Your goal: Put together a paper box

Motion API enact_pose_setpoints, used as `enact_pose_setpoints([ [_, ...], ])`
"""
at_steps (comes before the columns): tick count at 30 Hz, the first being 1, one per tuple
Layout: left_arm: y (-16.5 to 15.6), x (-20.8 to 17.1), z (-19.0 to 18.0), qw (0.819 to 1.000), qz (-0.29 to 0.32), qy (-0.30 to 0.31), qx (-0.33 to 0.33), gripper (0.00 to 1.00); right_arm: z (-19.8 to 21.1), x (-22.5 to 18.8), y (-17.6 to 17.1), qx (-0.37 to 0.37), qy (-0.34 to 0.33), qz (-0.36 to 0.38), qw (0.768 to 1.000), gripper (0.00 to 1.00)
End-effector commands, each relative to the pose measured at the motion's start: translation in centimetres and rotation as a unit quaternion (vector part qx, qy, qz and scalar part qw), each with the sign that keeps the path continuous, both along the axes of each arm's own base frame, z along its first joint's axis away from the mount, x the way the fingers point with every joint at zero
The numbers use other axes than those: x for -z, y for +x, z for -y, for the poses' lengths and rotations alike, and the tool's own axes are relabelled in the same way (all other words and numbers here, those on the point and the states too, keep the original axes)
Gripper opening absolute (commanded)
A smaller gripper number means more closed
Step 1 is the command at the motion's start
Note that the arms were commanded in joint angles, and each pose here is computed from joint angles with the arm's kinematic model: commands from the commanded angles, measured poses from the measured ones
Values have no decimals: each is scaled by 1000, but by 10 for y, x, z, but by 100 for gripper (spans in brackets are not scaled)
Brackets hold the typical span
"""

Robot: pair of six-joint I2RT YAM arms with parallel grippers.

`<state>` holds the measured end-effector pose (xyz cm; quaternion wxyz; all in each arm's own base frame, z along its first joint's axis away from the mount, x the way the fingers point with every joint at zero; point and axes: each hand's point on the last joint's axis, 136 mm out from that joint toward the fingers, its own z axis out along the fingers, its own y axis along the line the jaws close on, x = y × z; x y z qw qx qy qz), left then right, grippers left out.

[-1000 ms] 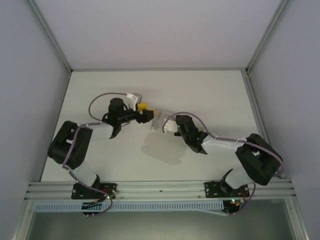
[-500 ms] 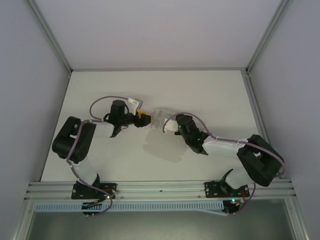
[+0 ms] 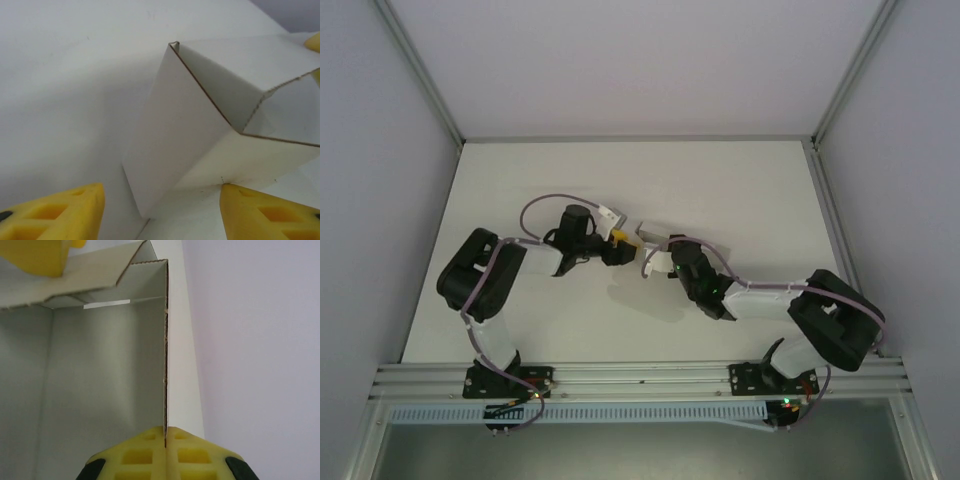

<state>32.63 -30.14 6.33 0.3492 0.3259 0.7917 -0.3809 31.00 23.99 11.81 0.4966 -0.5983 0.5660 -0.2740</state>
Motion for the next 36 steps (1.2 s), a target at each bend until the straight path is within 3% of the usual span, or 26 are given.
enact_pose_setpoints([
  [1, 18, 4, 1, 999, 27, 21, -28, 64, -6, 5, -11, -11, 12, -2, 1000, 0],
  [7, 24, -8, 6, 998, 42, -18, -50, 65, -10, 16, -22, -25, 1, -37, 999, 0],
  [10, 28, -19, 10, 995, 71, -31, -61, 76, -9, 23, -24, -23, -2, -52, 998, 0],
  [14, 19, -25, 24, 995, 96, -34, -14, 78, -10, 26, -24, -18, 4, -63, 998, 0],
  [23, -7, -17, 35, 994, 70, -37, 69, 76, -3, 26, -21, -6, 2, -72, 997, 0],
  [32, -13, -17, 38, 993, 62, -41, 95, 76, -2, 25, -21, -6, -2, -76, 997, 0],
  [34, -3, -17, 40, 994, 66, -34, 79, 66, -3, 24, -20, -6, 1, -76, 997, 0],
  [36, 9, -11, 38, 996, 66, -19, 52, 49, -3, 23, -21, -6, 2, -76, 997, 0],
])
